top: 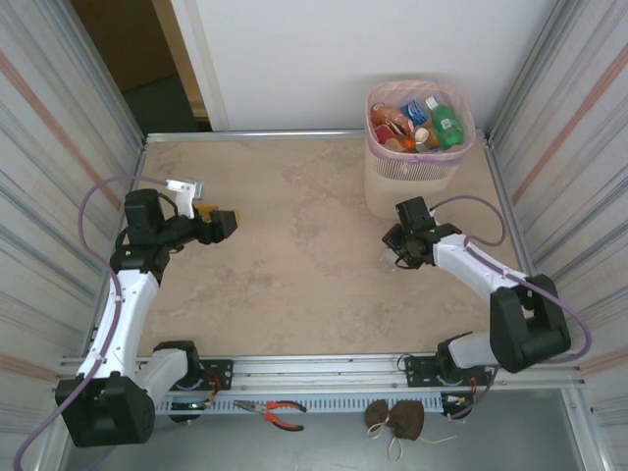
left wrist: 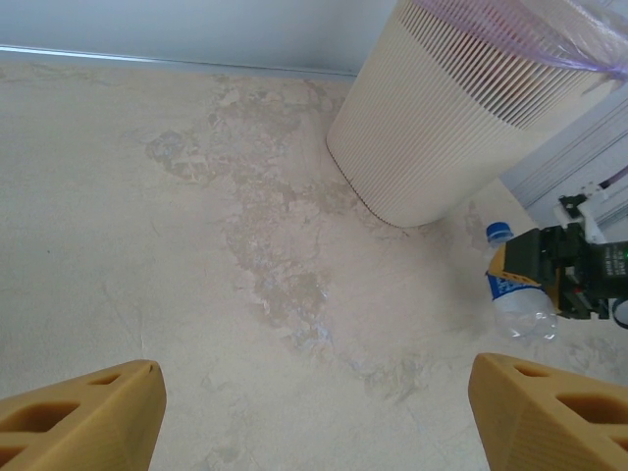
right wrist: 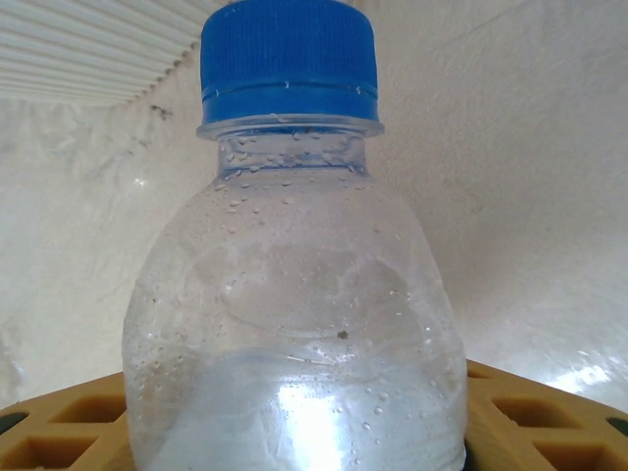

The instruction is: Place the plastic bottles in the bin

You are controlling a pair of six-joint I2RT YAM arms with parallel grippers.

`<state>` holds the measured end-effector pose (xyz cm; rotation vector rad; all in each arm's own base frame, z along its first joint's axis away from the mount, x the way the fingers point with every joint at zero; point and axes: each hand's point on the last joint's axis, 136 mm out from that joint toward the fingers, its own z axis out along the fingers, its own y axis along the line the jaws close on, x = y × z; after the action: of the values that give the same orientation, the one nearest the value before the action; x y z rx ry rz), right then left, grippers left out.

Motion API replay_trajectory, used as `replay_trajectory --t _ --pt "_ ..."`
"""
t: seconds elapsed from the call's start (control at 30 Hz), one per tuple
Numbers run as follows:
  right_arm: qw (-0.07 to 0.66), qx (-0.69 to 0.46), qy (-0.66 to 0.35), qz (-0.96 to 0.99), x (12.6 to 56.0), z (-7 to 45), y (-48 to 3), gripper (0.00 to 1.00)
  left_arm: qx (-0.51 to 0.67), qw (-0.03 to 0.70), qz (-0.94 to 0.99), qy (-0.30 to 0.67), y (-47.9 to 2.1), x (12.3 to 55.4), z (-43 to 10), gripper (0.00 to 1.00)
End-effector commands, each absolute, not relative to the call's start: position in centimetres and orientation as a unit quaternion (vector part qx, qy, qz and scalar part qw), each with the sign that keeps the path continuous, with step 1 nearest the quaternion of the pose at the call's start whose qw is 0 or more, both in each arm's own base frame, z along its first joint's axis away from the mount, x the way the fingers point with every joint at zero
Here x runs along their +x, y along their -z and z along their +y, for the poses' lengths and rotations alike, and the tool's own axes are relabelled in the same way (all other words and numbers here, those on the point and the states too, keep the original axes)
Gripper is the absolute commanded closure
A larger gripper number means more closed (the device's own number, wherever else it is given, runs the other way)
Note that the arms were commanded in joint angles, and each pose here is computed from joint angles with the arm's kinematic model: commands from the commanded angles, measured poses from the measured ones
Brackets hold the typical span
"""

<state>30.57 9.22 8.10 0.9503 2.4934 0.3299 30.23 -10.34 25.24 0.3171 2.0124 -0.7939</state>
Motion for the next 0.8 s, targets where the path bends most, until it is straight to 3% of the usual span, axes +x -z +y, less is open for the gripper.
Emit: replay_trajectory --t 0.0,0.3,0.77 --pt "0.245 0.332 -0.074 0.908 29.0 6.7 -10.2 0.42 0.130 0.468 0.811 0.327 -25.6 30.1 -10.3 0.19" --pt "0.327 0.269 -0.046 0.905 29.0 3.2 -18.6 0.44 0.131 0.467 0.810 0.331 -25.6 30.3 -10.4 0.19" --pt "0.451 0.015 -0.073 0.889 33.6 4.2 -33.5 0.43 0.131 0.469 0.809 0.328 -25.7 30.3 -10.3 0.19"
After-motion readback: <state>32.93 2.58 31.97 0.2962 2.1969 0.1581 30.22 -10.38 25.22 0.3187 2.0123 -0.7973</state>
